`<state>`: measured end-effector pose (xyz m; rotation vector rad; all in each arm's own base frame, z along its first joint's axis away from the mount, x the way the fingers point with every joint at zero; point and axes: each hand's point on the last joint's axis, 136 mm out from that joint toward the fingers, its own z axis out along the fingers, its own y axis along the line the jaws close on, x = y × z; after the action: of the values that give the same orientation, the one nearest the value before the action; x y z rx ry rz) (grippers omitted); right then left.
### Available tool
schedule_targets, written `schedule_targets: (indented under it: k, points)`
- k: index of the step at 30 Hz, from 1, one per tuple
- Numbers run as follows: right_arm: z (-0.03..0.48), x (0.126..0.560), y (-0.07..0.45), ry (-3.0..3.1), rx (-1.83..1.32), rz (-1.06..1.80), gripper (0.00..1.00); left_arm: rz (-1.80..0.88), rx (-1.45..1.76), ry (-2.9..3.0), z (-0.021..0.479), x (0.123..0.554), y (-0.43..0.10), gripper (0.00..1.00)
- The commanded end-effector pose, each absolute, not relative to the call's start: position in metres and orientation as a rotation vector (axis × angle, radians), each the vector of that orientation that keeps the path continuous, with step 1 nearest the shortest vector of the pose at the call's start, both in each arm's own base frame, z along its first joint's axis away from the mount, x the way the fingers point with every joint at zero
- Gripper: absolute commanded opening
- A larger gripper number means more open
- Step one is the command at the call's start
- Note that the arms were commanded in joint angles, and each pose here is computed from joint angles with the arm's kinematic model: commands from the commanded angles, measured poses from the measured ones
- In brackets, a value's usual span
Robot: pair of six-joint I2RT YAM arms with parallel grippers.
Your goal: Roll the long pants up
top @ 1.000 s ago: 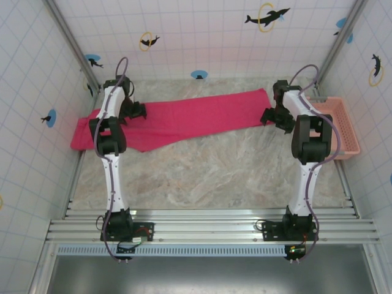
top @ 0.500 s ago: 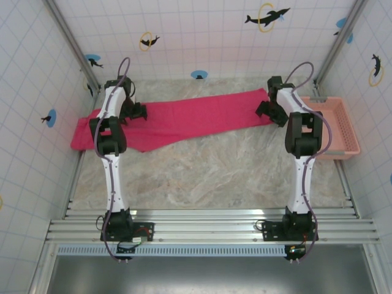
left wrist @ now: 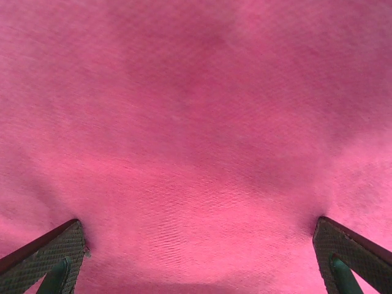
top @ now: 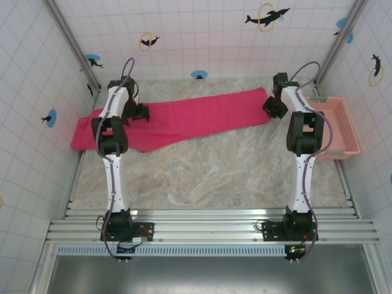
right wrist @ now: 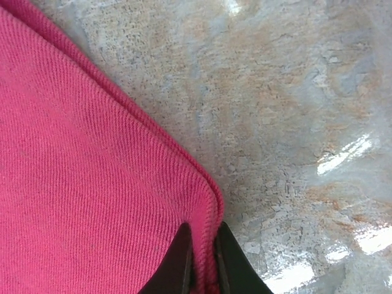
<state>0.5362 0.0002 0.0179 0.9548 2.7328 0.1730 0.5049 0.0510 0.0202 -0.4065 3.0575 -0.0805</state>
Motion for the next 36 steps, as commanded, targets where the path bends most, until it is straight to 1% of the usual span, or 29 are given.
schedule_targets:
  k: [1,6,9,15,21,26,30,34,36]
  points:
    - [0.033,0.539,0.009,2.728,0.871,0.244,0.0,-0.153,-0.328,3.135,0.018,0.493,0.006,0.98]
    - [0.1,0.557,0.009,2.61,0.748,0.327,0.0,-0.193,-0.233,3.165,0.005,0.496,-0.046,0.98]
    - [0.146,0.562,0.007,2.527,0.689,0.384,0.0,-0.252,-0.241,3.184,-0.008,0.497,-0.074,0.97]
    - [0.204,0.561,-0.006,2.426,0.619,0.449,0.0,-0.385,-0.331,3.161,-0.023,0.503,-0.124,0.98]
    - [0.243,0.553,-0.035,2.349,0.597,0.479,0.0,-0.513,-0.422,3.107,-0.024,0.51,-0.177,0.98]
    - [0.27,0.551,-0.047,2.301,0.556,0.54,0.0,-0.725,-0.448,3.01,-0.016,0.523,-0.25,0.98]
    - [0.284,0.548,-0.046,2.284,0.503,0.582,0.0,-0.925,-0.511,2.975,-0.023,0.521,-0.305,0.97]
    - [0.299,0.54,-0.043,2.288,0.449,0.573,0.0,-0.982,-0.467,2.943,-0.017,0.521,-0.325,0.98]
    - [0.305,0.535,-0.043,2.296,0.43,0.557,0.0,-1.011,-0.409,2.898,-0.001,0.528,-0.329,0.98]
